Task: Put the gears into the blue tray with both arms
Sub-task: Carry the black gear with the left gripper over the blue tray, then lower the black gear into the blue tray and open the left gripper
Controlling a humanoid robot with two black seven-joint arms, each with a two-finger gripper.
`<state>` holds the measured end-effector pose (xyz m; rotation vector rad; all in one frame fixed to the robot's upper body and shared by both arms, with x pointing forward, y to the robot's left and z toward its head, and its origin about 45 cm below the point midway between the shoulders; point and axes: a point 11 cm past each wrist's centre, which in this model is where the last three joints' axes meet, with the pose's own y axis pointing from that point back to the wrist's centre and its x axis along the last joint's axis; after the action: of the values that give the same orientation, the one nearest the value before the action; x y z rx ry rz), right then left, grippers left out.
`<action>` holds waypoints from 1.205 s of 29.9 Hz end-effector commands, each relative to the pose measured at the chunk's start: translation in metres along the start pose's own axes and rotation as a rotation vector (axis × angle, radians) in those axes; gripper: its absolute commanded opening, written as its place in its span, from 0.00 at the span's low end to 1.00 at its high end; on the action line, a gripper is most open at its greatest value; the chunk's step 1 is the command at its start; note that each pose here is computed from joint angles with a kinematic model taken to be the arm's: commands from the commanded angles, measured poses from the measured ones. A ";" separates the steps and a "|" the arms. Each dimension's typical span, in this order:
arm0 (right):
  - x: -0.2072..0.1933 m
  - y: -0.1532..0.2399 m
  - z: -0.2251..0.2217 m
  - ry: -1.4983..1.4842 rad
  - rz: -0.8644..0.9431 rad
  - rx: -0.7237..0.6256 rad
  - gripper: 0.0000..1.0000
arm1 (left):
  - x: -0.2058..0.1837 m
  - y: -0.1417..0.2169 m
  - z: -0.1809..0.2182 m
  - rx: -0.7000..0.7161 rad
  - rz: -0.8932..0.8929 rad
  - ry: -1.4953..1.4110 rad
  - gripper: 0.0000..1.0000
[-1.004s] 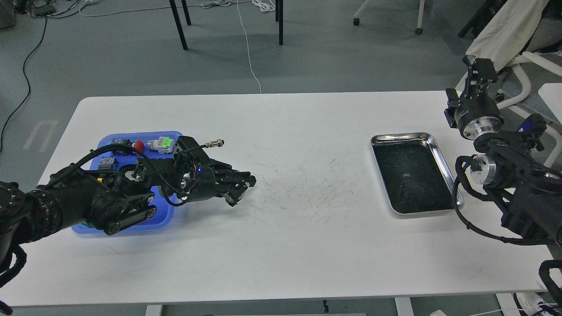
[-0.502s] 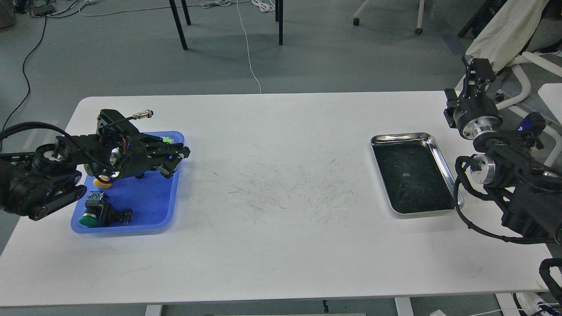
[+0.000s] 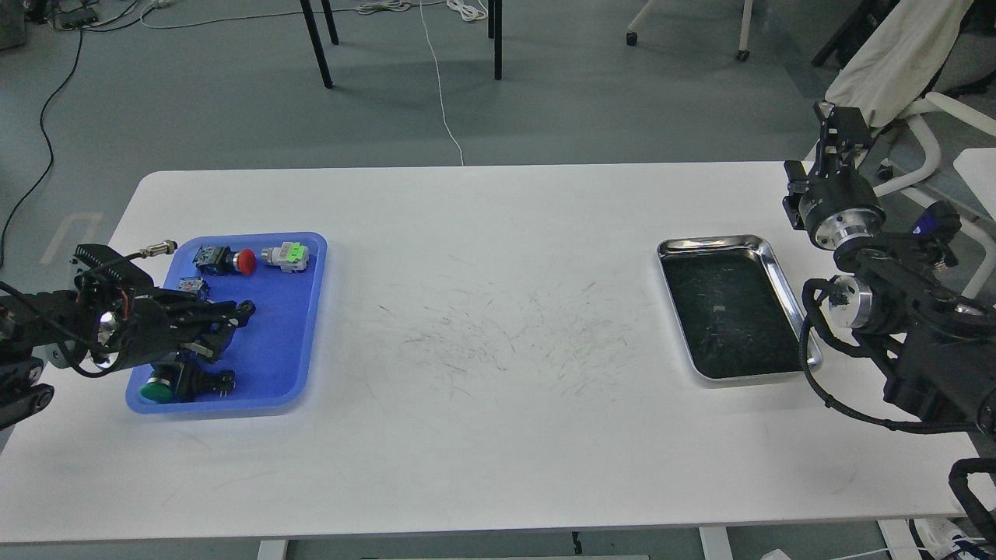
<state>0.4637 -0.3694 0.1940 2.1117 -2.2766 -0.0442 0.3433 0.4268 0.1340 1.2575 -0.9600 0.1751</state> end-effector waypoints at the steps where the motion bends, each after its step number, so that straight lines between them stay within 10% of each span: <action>1: -0.001 0.000 0.001 0.012 -0.008 -0.005 0.96 | -0.009 0.001 0.001 0.000 -0.011 0.016 0.06; 36: -0.008 -0.001 0.001 0.028 -0.028 -0.006 0.96 | -0.010 0.000 0.014 -0.041 -0.003 0.043 0.23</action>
<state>0.4653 -0.3619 0.1931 2.1272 -2.2286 -0.0225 0.3306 0.4180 0.1282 1.2116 -0.9250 0.1815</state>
